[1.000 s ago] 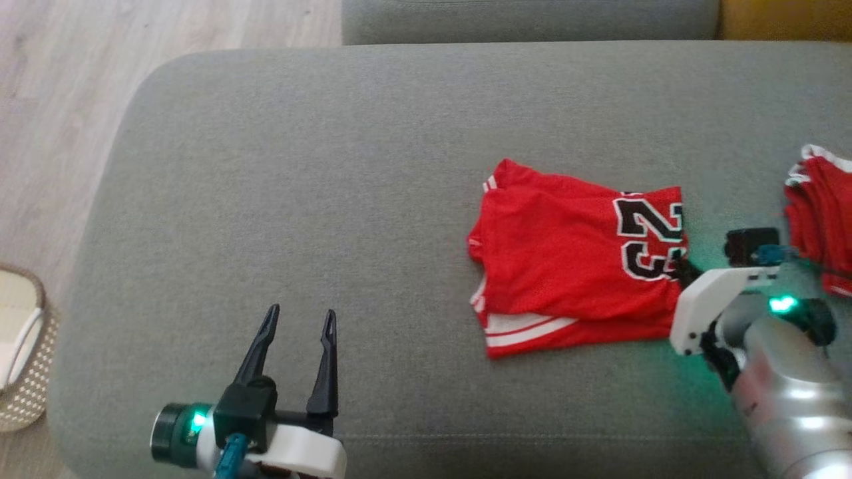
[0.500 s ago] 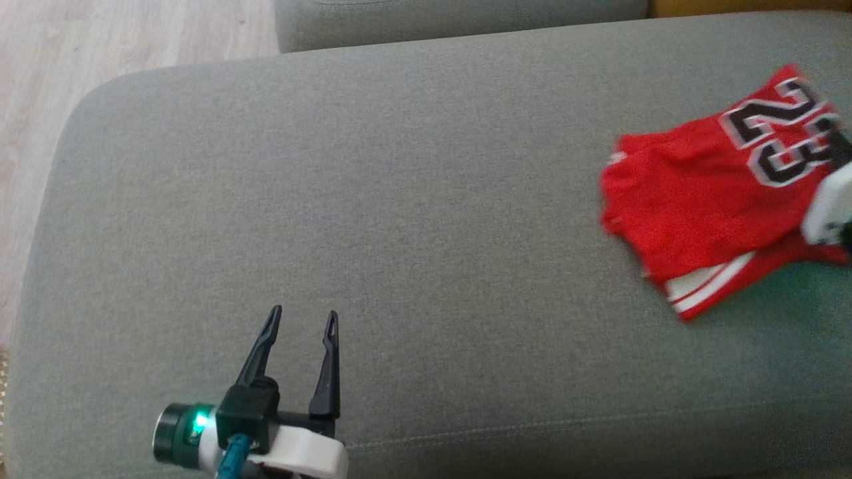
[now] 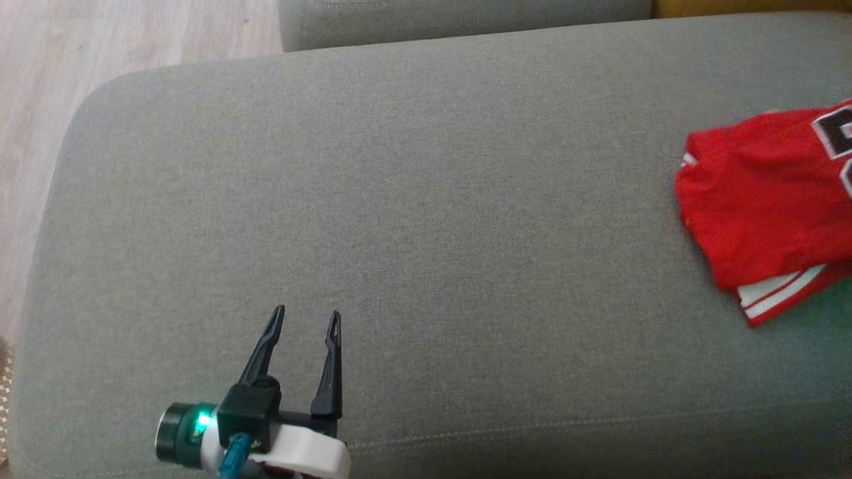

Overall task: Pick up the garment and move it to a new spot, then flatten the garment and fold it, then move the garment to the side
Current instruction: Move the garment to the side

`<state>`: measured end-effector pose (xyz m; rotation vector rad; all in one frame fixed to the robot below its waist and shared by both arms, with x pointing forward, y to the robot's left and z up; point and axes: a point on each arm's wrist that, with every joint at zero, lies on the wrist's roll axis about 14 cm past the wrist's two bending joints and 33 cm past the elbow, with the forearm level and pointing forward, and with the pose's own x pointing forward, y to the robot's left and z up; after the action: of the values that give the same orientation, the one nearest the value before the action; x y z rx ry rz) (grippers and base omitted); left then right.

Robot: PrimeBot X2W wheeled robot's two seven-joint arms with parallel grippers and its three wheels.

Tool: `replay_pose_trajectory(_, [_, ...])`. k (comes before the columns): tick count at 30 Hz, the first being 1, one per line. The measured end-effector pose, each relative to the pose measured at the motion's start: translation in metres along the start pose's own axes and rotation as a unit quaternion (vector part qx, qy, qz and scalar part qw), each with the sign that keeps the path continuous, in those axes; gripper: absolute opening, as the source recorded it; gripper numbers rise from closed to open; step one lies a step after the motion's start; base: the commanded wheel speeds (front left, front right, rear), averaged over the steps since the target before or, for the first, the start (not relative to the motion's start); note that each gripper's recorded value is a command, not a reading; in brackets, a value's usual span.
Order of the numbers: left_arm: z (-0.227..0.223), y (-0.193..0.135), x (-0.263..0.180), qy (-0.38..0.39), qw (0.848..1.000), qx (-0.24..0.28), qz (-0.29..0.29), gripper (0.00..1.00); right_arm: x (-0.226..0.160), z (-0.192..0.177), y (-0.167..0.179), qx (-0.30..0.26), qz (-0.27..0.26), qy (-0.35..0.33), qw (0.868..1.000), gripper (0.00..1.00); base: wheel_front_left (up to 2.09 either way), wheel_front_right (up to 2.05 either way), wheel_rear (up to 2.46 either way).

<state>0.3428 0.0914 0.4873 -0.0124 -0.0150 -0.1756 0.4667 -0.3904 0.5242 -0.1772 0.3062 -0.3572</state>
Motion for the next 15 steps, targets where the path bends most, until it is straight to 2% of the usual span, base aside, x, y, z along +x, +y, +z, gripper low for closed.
replay_pose_trajectory(4, [0.004,0.003,-0.002,-0.007,1.0,-0.003,0.006,1.0,-0.011,-0.001,0.031,-0.004,0.023,-0.028,0.999,1.0,0.0,0.0,0.0])
replay_pose_trajectory(9, [0.013,0.008,-0.007,-0.019,0.999,-0.019,0.019,1.0,-0.038,-0.008,0.098,0.014,0.091,-0.06,0.994,1.0,0.0,0.0,0.0])
replay_pose_trajectory(15, [0.021,0.016,-0.014,-0.031,0.998,-0.04,0.033,1.0,-0.094,-0.027,0.177,0.051,0.195,-0.098,0.974,1.0,0.0,0.0,0.0])
